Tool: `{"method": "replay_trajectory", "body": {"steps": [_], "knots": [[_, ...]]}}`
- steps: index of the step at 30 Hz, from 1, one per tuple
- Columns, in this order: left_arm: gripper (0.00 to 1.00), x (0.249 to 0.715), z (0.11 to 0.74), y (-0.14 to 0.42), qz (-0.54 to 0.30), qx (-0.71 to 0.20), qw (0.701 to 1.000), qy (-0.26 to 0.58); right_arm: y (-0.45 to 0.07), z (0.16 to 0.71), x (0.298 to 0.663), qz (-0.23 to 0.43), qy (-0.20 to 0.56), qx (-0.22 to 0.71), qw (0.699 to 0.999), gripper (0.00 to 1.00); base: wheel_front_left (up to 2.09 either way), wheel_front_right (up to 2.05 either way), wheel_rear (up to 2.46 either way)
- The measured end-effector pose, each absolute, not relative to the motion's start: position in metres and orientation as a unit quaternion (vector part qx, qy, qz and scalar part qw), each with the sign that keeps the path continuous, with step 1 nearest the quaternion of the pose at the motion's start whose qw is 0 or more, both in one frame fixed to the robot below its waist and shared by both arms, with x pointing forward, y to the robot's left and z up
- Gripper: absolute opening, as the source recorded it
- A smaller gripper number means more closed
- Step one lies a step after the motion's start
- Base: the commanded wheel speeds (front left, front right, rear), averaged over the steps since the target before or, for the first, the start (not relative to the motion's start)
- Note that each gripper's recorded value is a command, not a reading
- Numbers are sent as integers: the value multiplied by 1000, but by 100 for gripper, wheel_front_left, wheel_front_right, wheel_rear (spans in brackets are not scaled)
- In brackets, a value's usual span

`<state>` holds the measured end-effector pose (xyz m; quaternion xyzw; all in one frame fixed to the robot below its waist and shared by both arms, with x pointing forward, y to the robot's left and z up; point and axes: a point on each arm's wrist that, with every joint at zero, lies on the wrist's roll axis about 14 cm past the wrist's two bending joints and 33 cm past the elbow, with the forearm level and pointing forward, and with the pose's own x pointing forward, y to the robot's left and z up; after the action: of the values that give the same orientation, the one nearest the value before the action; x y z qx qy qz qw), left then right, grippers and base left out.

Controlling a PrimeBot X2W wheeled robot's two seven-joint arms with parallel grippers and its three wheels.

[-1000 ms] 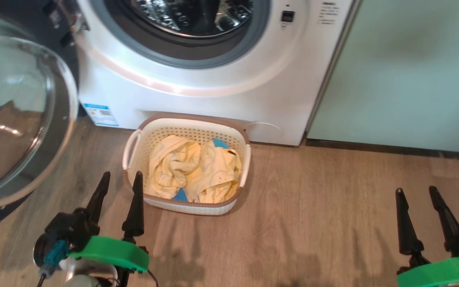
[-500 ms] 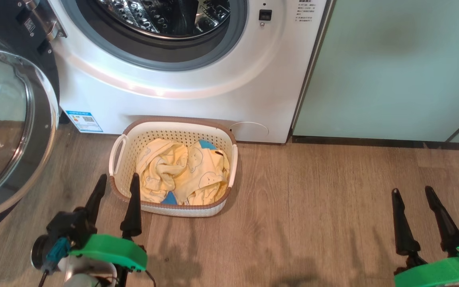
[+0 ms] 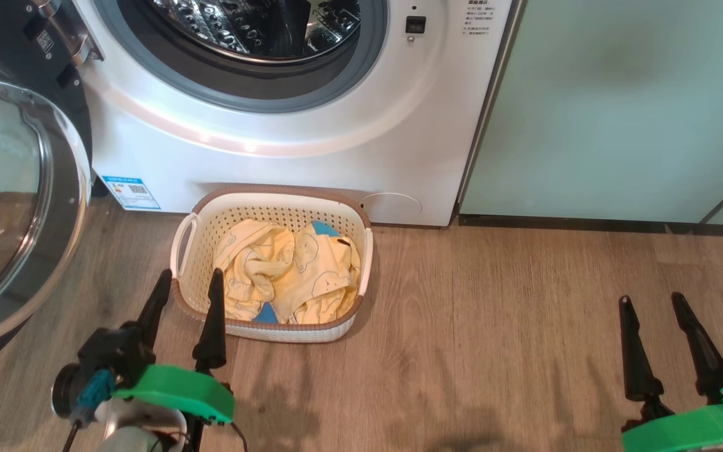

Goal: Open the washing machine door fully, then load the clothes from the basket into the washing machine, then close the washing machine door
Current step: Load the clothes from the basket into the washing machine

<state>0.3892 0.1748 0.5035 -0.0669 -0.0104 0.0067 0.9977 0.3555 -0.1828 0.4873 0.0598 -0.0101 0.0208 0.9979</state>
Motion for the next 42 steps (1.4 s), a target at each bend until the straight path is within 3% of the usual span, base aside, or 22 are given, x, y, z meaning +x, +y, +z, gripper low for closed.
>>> {"method": "replay_trajectory", "body": {"steps": [12, 30, 42], "knots": [[100, 390, 503, 171, 2, -62, 998, -9, -185, 488, 355, 17, -12, 59, 998, 100, 28, -27, -1], [100, 393, 500, 167, -6, -59, 998, -5, -187, 485, 354, 12, -6, 61, 998, 100, 145, -144, 0], [100, 396, 502, 164, -11, -58, 998, -8, -187, 485, 355, 11, -6, 62, 998, 100, 16, -16, 0]]}}
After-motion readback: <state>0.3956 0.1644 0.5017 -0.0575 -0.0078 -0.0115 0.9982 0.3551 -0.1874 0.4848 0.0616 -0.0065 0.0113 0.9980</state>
